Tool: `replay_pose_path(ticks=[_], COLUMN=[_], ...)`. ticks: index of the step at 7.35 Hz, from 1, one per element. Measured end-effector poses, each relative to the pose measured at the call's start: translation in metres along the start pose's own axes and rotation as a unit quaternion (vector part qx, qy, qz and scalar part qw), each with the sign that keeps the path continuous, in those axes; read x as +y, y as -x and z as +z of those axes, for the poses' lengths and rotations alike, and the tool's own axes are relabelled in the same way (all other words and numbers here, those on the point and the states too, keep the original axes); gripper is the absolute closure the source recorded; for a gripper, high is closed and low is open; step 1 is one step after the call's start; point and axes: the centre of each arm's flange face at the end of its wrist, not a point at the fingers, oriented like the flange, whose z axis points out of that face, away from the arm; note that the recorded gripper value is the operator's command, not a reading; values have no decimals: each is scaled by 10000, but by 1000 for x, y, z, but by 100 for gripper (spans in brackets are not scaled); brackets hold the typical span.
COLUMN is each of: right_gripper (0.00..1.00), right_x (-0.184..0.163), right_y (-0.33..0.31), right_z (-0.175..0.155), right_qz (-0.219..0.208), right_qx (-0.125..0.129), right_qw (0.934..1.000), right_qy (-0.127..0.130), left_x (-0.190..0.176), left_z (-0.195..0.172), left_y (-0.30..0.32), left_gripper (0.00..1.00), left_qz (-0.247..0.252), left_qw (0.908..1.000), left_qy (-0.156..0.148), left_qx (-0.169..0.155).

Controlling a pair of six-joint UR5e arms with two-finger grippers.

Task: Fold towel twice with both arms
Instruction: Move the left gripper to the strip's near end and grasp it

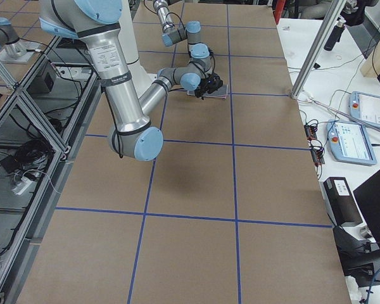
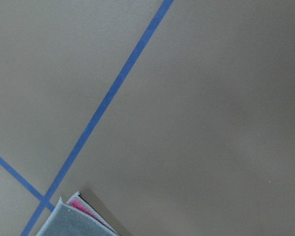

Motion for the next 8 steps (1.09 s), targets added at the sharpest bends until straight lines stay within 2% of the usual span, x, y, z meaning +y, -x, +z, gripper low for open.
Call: replay_pose_path(ticks=[3, 8], right_gripper=[0, 0], right_x=[-1, 0], right_y=[0, -1], right_z=[1, 2], right_qz=[1, -3], right_qx=[3, 9], right_qw=[10000, 10000], right_qy=[-4, -1], left_x=[20, 30], left_z=[10, 10], left_y=[9, 6], left_gripper=[55, 59], left_qz=[31, 97], left_qw=[9994, 9992], left_qy=[37, 82], left_qx=[-329, -371])
